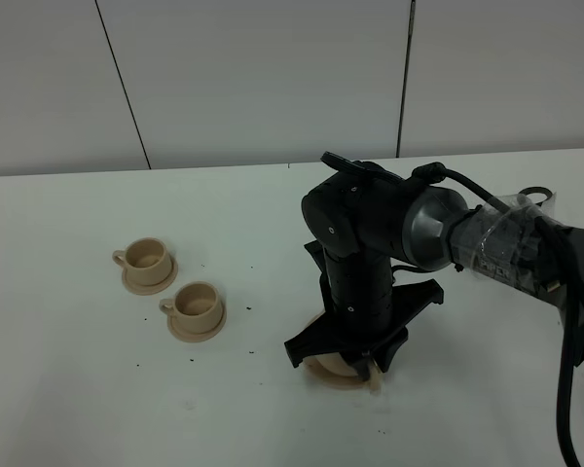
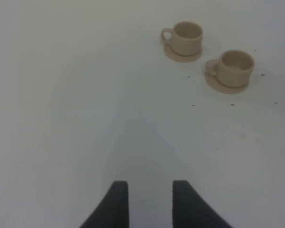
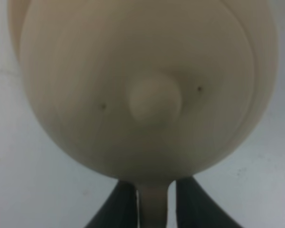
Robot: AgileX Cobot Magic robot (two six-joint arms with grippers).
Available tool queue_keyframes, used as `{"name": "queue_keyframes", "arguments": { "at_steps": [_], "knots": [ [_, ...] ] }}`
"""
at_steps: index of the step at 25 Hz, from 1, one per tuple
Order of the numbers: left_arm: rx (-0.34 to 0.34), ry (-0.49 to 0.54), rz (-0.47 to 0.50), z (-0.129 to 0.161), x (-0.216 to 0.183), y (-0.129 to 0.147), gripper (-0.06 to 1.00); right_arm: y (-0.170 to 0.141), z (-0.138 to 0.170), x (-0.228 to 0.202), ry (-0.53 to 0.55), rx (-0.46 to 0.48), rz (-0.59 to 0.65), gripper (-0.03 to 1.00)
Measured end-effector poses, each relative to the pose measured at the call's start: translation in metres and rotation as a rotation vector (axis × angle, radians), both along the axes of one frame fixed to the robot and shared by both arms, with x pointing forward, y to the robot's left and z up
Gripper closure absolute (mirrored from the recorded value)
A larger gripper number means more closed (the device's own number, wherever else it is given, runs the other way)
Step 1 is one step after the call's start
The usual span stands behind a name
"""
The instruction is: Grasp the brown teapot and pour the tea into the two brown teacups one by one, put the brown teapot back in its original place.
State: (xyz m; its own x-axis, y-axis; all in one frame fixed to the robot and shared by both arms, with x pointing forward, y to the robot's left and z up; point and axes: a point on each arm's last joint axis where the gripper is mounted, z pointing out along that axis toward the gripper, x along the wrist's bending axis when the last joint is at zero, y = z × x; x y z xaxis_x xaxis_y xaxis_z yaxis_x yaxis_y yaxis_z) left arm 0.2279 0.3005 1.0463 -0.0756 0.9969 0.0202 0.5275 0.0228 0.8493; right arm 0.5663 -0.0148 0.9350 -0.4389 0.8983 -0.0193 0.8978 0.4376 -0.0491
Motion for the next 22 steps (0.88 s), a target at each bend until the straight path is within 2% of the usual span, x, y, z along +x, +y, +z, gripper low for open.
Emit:
{"name": "queue_keyframes", "arguments": {
  "at_steps": [8,22],
  "knots": [
    [0.000,0.000,0.000,0.0000,0.0000,0.0000,0.65,-0.0001,0.0000,0.0000,0.000,-0.001,0.001,0.87],
    [0.000,0.000,0.000,0.0000,0.0000,0.0000,0.65,0.0005,-0.0035,-0.0003,0.012,-0.002,-0.001,0.87]
  ]
}}
